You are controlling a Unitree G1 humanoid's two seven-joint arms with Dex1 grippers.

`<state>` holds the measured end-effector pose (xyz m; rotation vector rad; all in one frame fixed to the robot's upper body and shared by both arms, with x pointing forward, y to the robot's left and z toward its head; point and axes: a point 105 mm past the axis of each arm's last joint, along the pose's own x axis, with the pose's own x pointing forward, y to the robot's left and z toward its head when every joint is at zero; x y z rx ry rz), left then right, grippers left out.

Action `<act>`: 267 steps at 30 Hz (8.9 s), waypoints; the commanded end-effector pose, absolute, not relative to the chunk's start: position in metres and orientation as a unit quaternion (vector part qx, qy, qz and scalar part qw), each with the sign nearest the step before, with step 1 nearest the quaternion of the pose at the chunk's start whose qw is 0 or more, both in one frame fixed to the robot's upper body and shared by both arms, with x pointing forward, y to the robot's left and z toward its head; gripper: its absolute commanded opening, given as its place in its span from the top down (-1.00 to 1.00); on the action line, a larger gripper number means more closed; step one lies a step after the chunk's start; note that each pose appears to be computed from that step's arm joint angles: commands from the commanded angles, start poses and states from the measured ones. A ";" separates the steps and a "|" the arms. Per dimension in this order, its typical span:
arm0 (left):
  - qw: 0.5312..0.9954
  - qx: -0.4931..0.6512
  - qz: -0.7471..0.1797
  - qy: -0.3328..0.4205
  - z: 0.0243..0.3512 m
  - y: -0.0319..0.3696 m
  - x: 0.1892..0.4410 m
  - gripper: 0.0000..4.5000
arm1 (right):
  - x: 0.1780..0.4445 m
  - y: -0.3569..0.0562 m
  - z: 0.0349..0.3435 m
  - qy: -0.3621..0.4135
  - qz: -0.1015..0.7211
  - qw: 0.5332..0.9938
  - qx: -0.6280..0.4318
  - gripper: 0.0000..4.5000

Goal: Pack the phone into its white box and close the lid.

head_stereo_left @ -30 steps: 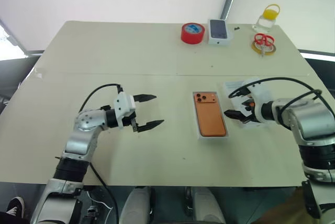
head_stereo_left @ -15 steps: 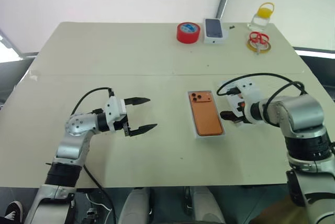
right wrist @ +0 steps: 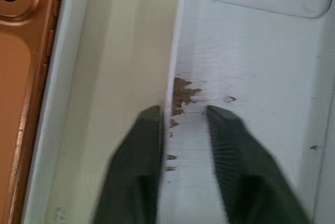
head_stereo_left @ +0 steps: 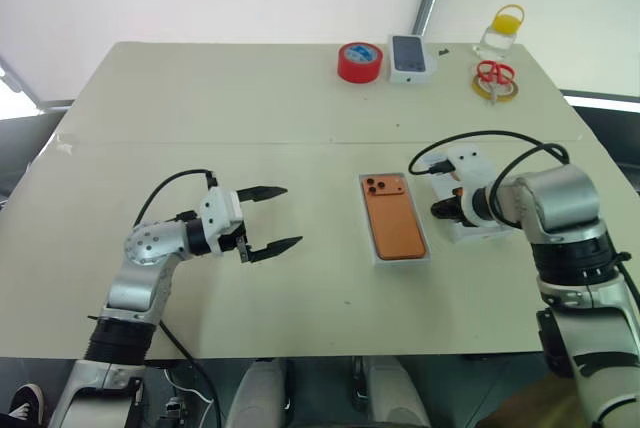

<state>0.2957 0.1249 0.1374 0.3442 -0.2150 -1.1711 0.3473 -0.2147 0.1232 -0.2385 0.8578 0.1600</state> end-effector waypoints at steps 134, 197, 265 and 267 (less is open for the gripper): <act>0.842 0.053 -0.537 -0.001 0.114 0.004 0.338 1.00 | 0.330 -0.189 0.118 0.119 0.338 0.882 -0.307 0.98; 0.843 0.071 -0.533 0.022 0.104 -0.011 0.337 1.00 | 0.339 -0.200 0.123 0.120 0.337 0.865 -0.353 0.98; 0.930 0.062 -0.358 0.055 0.120 0.201 0.321 -1.00 | 0.263 -0.243 0.143 0.118 0.425 0.892 -0.098 -0.98; 0.934 0.062 -0.346 0.059 0.117 0.214 0.314 -1.00 | 0.261 -0.254 0.139 0.124 0.420 0.893 -0.101 -0.98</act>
